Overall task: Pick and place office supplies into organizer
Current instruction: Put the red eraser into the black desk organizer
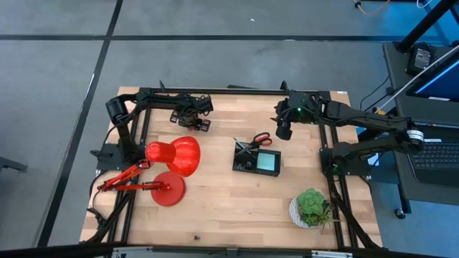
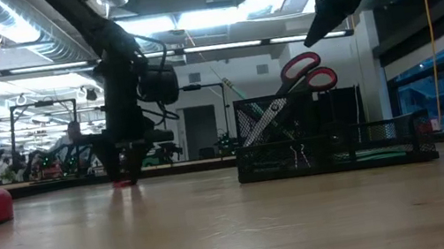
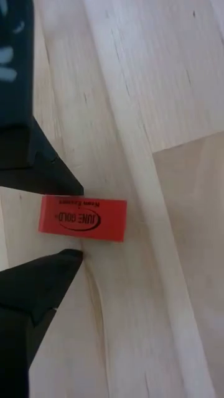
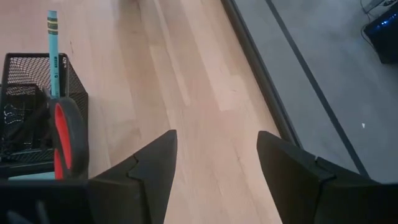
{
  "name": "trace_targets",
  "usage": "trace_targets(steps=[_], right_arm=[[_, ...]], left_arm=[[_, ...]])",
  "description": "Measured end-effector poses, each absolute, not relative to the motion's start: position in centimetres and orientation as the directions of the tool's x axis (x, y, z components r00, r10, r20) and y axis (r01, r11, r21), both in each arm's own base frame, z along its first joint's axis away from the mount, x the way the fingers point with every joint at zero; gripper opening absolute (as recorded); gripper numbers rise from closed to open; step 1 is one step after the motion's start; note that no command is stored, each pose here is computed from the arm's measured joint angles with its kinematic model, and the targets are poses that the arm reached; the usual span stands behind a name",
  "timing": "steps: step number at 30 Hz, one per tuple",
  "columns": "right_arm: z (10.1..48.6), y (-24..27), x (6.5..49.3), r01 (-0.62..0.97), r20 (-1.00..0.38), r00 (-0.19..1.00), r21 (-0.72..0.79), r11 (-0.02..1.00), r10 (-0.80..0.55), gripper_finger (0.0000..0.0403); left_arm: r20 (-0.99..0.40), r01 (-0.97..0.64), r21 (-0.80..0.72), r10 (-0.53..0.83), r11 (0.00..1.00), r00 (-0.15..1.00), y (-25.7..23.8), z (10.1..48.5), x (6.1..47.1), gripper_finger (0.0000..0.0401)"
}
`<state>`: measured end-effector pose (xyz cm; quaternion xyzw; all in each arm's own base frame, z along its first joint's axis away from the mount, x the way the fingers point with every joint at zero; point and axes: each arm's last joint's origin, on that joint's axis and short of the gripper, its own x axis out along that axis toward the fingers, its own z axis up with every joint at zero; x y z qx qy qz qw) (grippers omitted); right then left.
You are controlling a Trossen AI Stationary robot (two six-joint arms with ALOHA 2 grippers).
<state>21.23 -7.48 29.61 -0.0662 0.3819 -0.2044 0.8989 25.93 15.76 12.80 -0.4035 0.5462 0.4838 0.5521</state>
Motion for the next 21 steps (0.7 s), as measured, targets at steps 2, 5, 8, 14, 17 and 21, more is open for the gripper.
trace_targets(steps=[2,5,8,14,17,21], right_arm=[[29.61,-7.48,21.23,0.317,-0.659,0.625,-0.275,0.908,-0.418,0.0224],[29.61,-7.48,21.24,0.315,-0.659,0.625,-0.277,0.908,-0.418,0.0224],[29.61,-7.48,21.24,0.313,-0.659,0.625,-0.279,0.908,-0.418,0.0224],[29.60,-7.48,21.24,0.299,-0.659,0.625,-0.293,0.908,-0.418,0.0224],[29.60,-7.48,21.25,0.299,-0.659,0.625,-0.293,0.908,-0.418,0.0224],[29.60,-7.48,21.25,0.299,-0.659,0.625,-0.293,0.908,-0.418,0.0224]], left_arm=[[-0.994,-0.975,0.079,0.089,0.209,-0.062,15.78,12.81,25.91,0.0151],[-0.995,-0.970,0.076,0.087,0.232,-0.057,15.86,12.80,25.90,0.0134],[-0.995,-0.968,0.075,0.088,0.238,-0.056,15.85,12.79,25.91,0.0115],[-0.994,-0.940,0.085,0.093,0.330,-0.057,15.86,12.77,25.90,0.0080],[-0.992,-0.925,0.098,0.107,0.368,-0.062,15.88,12.77,25.92,0.0070],[-0.991,-0.885,0.108,0.120,0.452,-0.059,15.75,12.77,26.10,0.0069]])
